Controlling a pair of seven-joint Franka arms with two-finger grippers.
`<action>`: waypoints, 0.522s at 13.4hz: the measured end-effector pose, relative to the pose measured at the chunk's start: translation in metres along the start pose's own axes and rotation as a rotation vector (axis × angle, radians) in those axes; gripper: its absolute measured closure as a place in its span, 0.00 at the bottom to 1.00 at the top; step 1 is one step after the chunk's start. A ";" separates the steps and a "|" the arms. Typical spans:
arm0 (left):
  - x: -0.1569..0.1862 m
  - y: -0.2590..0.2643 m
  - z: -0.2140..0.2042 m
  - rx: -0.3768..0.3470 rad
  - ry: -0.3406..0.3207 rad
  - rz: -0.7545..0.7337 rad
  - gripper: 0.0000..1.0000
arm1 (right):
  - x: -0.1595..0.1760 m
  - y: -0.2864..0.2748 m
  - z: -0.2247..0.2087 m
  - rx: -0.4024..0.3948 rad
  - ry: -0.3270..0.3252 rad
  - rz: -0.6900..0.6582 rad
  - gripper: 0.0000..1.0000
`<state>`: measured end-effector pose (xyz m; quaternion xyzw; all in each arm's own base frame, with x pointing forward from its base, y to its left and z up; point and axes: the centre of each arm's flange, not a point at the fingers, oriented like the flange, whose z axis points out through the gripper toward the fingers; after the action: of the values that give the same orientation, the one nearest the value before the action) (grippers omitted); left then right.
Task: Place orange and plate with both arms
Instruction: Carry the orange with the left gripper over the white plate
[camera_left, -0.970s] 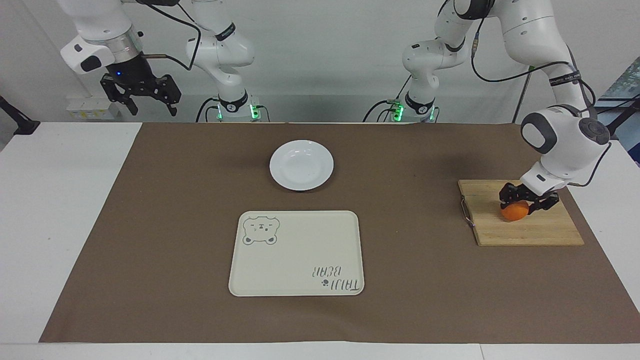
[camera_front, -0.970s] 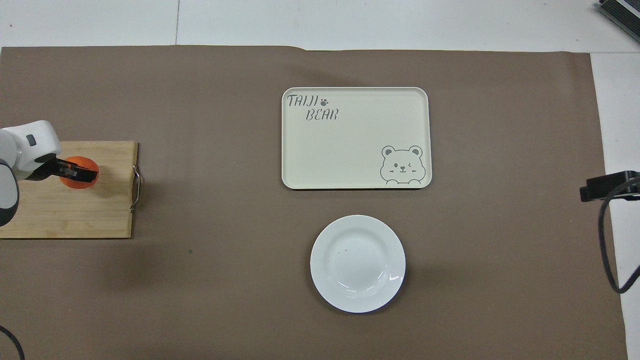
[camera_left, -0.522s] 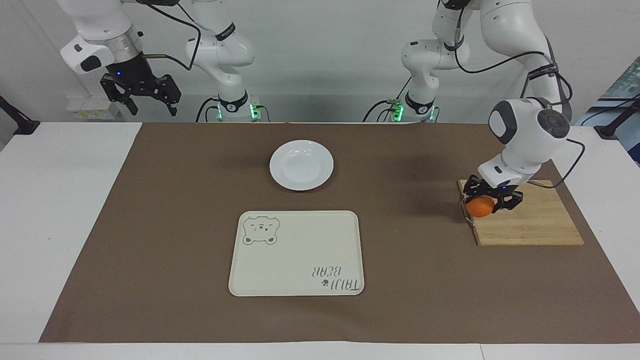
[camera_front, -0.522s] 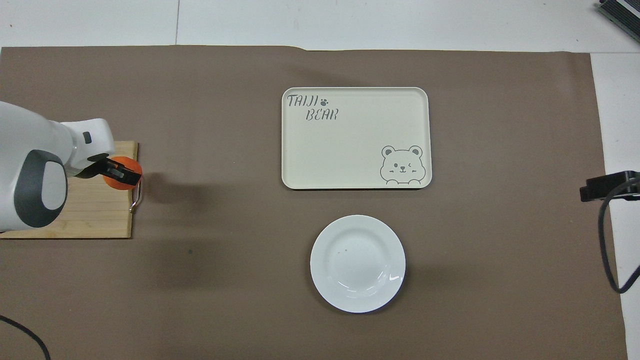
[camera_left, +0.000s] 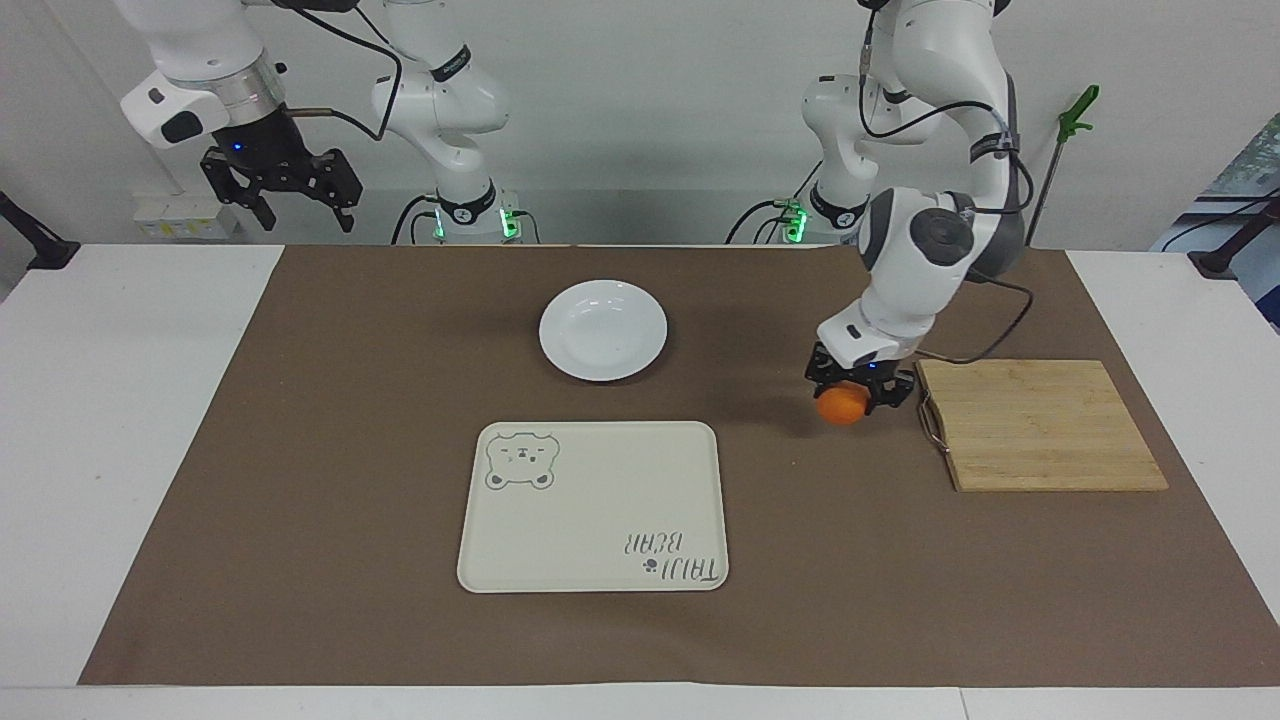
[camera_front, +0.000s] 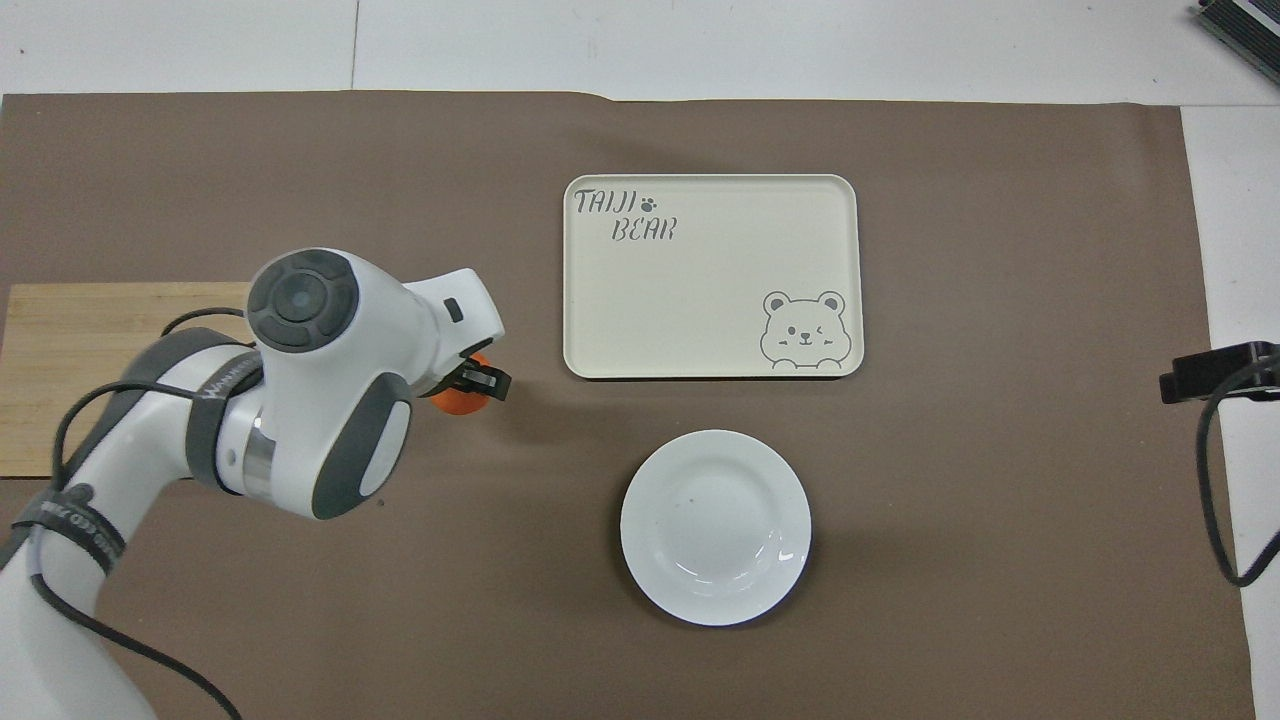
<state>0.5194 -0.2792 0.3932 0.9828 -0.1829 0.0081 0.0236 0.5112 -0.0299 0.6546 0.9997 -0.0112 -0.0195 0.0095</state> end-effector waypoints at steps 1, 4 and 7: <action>-0.006 0.036 -0.002 -0.003 0.004 -0.020 0.21 | 0.000 0.000 0.000 0.000 0.000 0.000 0.00; -0.032 0.141 -0.009 -0.044 0.035 -0.069 0.21 | 0.000 0.000 0.000 0.000 0.000 0.000 0.00; -0.047 0.194 -0.015 -0.132 0.074 -0.086 0.21 | 0.000 0.000 0.000 0.000 0.000 0.000 0.00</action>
<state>0.4058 -0.4424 0.4153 0.9851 -0.1396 0.0315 0.0952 0.5112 -0.0299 0.6546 0.9997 -0.0112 -0.0195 0.0095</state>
